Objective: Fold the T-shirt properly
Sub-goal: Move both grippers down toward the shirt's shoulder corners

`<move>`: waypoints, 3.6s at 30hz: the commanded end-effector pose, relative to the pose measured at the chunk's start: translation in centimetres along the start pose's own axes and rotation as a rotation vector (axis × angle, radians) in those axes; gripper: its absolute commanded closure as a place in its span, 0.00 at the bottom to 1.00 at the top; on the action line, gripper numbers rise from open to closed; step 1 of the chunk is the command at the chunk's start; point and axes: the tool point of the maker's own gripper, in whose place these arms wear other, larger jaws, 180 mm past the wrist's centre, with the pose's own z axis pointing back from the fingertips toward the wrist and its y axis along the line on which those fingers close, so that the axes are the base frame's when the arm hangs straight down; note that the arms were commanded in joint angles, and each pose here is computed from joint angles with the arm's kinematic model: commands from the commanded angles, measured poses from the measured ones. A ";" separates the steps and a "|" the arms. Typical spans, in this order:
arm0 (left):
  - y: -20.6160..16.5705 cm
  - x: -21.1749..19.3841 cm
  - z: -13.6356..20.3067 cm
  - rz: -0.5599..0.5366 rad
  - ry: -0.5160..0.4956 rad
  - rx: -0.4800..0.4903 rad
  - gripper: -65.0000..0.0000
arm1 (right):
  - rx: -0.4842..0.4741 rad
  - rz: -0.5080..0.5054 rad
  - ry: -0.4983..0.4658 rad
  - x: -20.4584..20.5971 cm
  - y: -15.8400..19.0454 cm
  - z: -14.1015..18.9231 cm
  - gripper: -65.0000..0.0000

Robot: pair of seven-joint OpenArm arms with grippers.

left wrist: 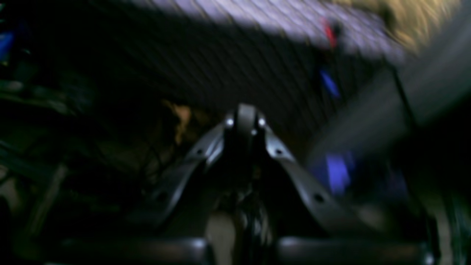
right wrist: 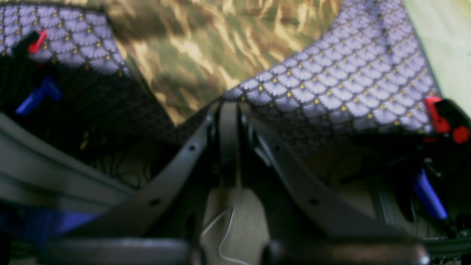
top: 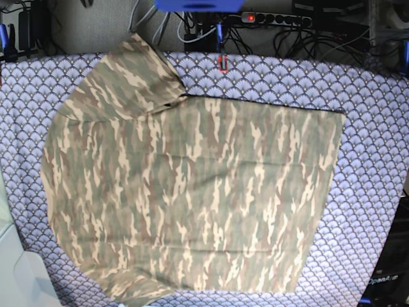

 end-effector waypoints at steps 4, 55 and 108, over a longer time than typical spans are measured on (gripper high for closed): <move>1.2 2.0 -2.4 0.023 0.015 -0.023 1.00 | -0.001 -0.015 -0.032 3.2 0.1 -1.2 1.00; 9.7 12.5 -16.1 -0.051 0.102 0.148 0.70 | 0.319 -0.894 0.384 -2.7 -4.9 -16.4 0.58; 8.6 12.6 -22.3 0.010 0.132 0.121 0.70 | 0.324 -0.660 0.588 -6.5 -3.4 -17.0 1.00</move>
